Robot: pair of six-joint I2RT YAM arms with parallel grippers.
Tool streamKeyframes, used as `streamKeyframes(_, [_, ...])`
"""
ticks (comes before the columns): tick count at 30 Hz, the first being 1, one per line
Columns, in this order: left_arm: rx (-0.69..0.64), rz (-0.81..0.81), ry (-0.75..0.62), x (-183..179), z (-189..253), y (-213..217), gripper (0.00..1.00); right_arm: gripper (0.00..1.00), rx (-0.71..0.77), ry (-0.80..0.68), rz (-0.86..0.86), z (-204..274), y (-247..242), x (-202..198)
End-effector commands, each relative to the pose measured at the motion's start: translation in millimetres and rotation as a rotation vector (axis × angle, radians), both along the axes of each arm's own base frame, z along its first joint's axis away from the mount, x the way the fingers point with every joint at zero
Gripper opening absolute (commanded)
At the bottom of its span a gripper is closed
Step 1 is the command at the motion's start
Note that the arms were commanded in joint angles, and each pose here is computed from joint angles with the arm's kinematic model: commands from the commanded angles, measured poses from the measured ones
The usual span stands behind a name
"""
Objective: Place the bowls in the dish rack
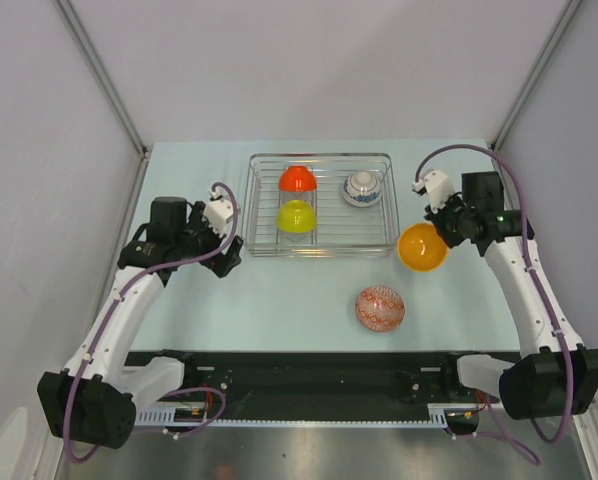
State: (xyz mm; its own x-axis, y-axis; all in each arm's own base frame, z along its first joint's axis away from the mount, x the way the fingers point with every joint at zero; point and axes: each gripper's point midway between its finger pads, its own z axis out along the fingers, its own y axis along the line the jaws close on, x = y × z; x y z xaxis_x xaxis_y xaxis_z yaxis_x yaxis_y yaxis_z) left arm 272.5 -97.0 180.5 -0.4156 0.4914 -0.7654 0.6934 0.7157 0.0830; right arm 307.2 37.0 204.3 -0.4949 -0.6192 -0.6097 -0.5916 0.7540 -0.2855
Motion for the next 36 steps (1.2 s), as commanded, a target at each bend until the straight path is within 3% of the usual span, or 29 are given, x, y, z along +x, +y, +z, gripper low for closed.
streamKeyframes(1, [-0.027,-0.04,-0.044,1.0,6.5,-6.2,1.0,0.0,0.036,0.033,0.004,-15.3,-16.6,-6.8])
streamKeyframes(12, [-0.031,-0.045,-0.037,0.0,4.2,-7.4,1.0,0.0,0.097,0.186,-0.122,-90.1,-64.4,-1.1])
streamKeyframes(26, [-0.034,-0.049,-0.034,-1.9,2.5,-7.9,1.0,0.05,0.117,0.289,-0.148,-128.8,-89.1,-7.7])
streamKeyframes(36, [-0.034,-0.048,-0.031,-2.5,2.0,-7.8,1.0,0.36,0.102,0.274,-0.156,-124.0,-94.4,-7.0])
